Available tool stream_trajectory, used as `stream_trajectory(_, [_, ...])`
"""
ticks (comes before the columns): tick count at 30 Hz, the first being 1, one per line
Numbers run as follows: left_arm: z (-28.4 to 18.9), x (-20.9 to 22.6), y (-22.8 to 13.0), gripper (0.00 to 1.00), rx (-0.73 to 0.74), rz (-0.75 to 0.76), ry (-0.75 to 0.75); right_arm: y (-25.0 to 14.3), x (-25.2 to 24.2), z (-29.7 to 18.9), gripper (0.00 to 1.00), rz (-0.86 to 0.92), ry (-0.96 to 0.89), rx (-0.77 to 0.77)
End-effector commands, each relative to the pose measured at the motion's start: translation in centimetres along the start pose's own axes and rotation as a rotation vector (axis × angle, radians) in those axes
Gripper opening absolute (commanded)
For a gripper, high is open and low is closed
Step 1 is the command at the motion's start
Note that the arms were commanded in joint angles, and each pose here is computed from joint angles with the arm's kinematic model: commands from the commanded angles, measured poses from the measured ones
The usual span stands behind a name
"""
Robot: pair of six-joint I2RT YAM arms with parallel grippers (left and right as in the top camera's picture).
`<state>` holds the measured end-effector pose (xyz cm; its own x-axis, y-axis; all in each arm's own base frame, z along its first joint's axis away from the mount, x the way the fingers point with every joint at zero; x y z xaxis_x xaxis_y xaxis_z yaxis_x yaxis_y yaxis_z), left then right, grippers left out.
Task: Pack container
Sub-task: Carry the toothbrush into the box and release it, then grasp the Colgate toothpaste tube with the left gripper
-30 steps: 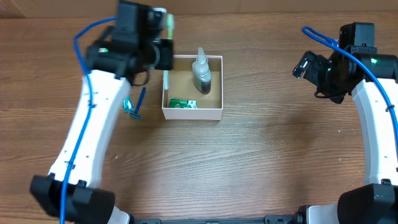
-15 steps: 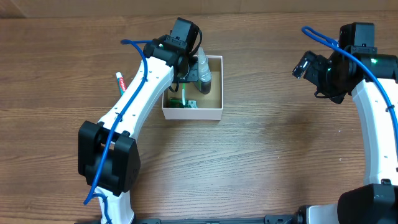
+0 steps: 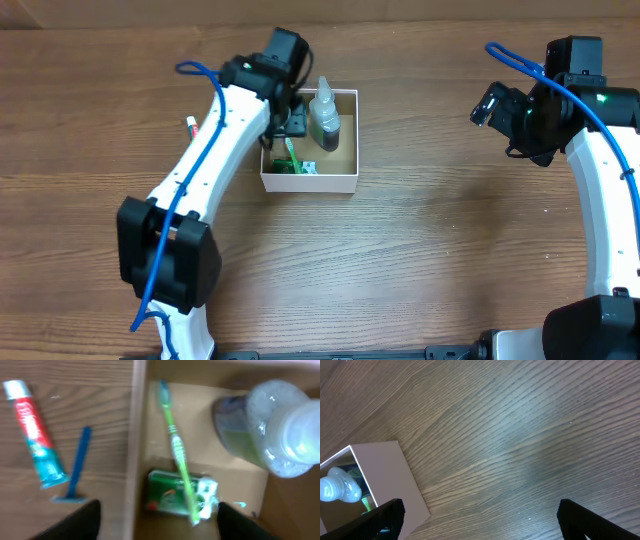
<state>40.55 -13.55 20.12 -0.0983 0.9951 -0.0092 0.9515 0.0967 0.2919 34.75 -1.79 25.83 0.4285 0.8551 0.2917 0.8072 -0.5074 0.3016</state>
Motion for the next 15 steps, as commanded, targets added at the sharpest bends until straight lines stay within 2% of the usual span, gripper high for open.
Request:
stream_trajectory(1, [-7.3, 4.6, 2.3, 0.81, -0.153, -0.015, -0.014, 0.4, 0.2, -0.7, 1.0, 0.002, 0.011, -0.026])
stream_trajectory(4, [-7.0, 8.1, 2.8, 0.82, -0.136, -0.077, 0.026, 0.4, 0.2, -0.7, 1.0, 0.002, 0.011, -0.026])
stream_trajectory(13, [4.8, 14.7, 2.6, 0.77, 0.137, -0.238, 0.083, 0.4, 0.2, -0.7, 1.0, 0.002, 0.011, -0.026])
stream_trajectory(15, [6.9, 15.3, 2.2, 0.73, 0.189, -0.256, 0.076, 0.4, 0.2, -0.7, 1.0, 0.002, 0.011, -0.026])
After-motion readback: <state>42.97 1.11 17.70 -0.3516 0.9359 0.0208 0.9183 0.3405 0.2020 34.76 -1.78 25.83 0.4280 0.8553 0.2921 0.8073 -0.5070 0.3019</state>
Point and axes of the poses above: each gripper's point midway between its finger pads, its own z axis out along the fingers, its own x axis along the line the jaws close on, y = z × x, the point moved 6 cm from there along -z, back along the fingers, and after that the axes turned 1 degree about -z, right-handed, at the moved point
